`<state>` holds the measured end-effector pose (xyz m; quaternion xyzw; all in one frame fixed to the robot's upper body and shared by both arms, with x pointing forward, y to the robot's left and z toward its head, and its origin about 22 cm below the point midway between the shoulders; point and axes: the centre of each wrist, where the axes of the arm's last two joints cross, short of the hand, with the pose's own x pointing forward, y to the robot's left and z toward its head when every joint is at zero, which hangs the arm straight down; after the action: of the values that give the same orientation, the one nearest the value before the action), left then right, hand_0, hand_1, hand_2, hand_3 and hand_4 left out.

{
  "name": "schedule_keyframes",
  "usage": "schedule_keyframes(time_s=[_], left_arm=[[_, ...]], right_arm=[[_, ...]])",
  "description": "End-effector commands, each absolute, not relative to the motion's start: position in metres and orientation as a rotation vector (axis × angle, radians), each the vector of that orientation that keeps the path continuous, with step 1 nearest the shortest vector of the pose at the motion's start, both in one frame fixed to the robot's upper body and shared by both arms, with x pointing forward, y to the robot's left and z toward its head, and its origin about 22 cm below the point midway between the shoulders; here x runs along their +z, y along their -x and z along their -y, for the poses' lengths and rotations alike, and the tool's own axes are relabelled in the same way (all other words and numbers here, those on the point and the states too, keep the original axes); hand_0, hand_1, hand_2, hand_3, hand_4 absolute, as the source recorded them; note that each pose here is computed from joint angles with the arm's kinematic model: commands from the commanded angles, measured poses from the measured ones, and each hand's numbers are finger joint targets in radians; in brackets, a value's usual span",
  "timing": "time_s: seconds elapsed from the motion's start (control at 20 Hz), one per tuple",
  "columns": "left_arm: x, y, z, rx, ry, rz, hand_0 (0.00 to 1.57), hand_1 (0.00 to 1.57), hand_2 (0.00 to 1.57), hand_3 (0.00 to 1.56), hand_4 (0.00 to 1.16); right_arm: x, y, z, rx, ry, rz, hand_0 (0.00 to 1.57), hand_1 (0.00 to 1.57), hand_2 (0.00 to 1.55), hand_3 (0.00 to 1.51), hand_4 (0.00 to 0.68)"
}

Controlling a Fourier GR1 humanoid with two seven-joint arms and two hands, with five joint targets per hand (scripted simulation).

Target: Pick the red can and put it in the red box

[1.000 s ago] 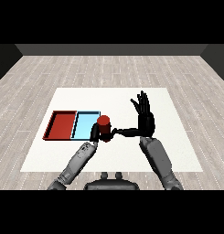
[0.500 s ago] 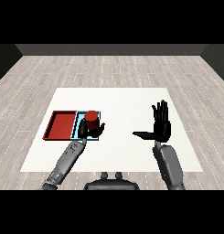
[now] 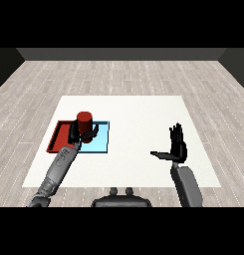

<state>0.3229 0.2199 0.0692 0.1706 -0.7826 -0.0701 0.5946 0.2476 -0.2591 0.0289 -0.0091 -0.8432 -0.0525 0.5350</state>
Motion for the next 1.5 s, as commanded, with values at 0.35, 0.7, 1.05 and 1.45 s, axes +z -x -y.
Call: schedule_keyframes(time_s=[0.35,0.7,1.05,1.45], left_arm=[[0.041,-0.369,-0.320,-0.162,-0.699,1.509,1.57,1.57,1.55,1.46,1.10],[-0.013,-0.357,-0.368,-0.117,-0.789,1.316,1.57,1.57,1.57,1.49,1.06],[-0.036,-0.341,-0.390,-0.177,-0.898,1.038,0.33,0.33,0.45,0.33,0.72],[-0.037,-0.345,-0.389,-0.141,-0.788,0.981,0.71,0.71,0.70,0.00,0.51]], right_arm=[[0.001,-0.258,0.261,-0.096,0.047,1.957,0.00,0.00,0.00,0.00,0.000],[-0.004,-0.256,0.268,-0.093,0.046,1.995,0.00,0.00,0.00,0.00,0.000],[0.013,-0.258,0.254,-0.058,0.090,2.056,0.00,0.00,0.00,0.00,0.000],[0.002,-0.262,0.264,-0.086,0.044,2.078,0.00,0.00,0.00,0.00,0.000]])
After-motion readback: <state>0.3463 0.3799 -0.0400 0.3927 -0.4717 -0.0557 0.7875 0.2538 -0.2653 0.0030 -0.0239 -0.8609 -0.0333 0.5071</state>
